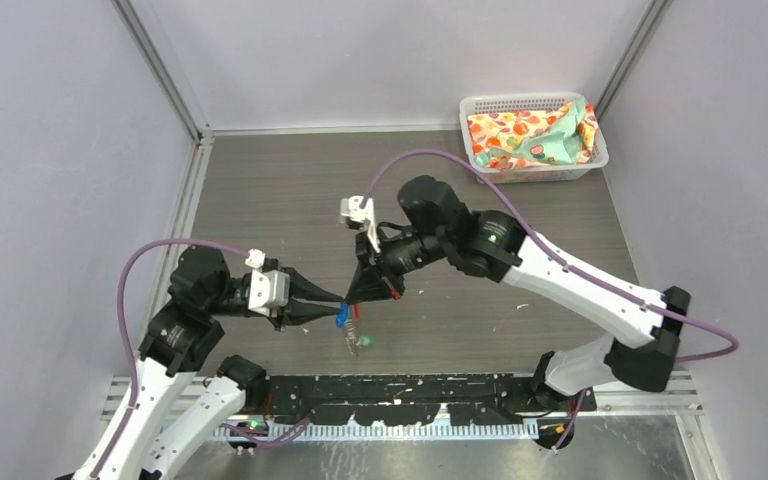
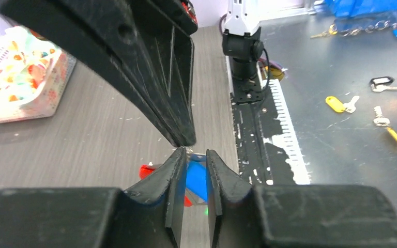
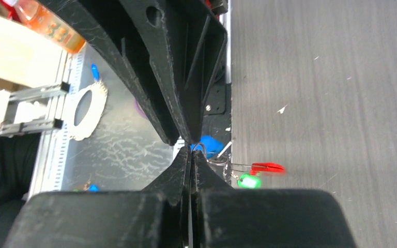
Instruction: Put the keys on the keyring
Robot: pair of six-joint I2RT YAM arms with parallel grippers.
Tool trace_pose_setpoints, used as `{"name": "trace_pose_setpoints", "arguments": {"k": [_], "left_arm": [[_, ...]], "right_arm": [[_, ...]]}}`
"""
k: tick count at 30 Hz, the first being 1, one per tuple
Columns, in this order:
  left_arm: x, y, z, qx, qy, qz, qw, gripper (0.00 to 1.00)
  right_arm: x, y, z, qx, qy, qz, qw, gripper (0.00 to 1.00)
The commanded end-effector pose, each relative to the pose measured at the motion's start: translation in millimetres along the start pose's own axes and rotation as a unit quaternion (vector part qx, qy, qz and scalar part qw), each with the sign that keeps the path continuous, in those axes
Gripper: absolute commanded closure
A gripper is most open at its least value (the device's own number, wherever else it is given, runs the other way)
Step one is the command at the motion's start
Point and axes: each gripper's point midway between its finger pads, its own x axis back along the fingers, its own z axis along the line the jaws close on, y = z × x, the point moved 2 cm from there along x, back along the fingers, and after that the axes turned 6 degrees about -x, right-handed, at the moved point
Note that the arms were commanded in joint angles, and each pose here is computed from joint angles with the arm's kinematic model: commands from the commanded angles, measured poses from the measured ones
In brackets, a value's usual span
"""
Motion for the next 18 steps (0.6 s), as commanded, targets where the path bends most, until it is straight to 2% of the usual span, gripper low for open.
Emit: {"name": "trace_pose_setpoints", "arguments": {"k": [1, 8, 13, 18], "left_arm": [[-0.2, 22.5, -3.7, 0.013, -0.013, -0.029, 0.999, 0.79], [-2.2, 23.4, 7.5, 0.03, 0.017, -0.032, 0.999, 0.81], [0.5, 24.9, 12.6, 0.017, 0.041, -0.028, 0.999, 0.8], [7.2, 25.9, 11.0, 0.018, 0.062, -0.013, 0.998, 0.8]], "right_arm": [[27.8, 66.5, 20.3, 0.076, -0.012, -0.186, 0.979, 0.99], [32.0, 77.4, 21.7, 0.08, -0.005, -0.27, 0.96, 0.99], [27.8, 73.0, 20.3, 0.076, 0.0, -0.262, 0.962, 0.99], [38.2, 71.9, 24.2, 0.091, -0.008, -0.283, 0.955, 0.99]]}}
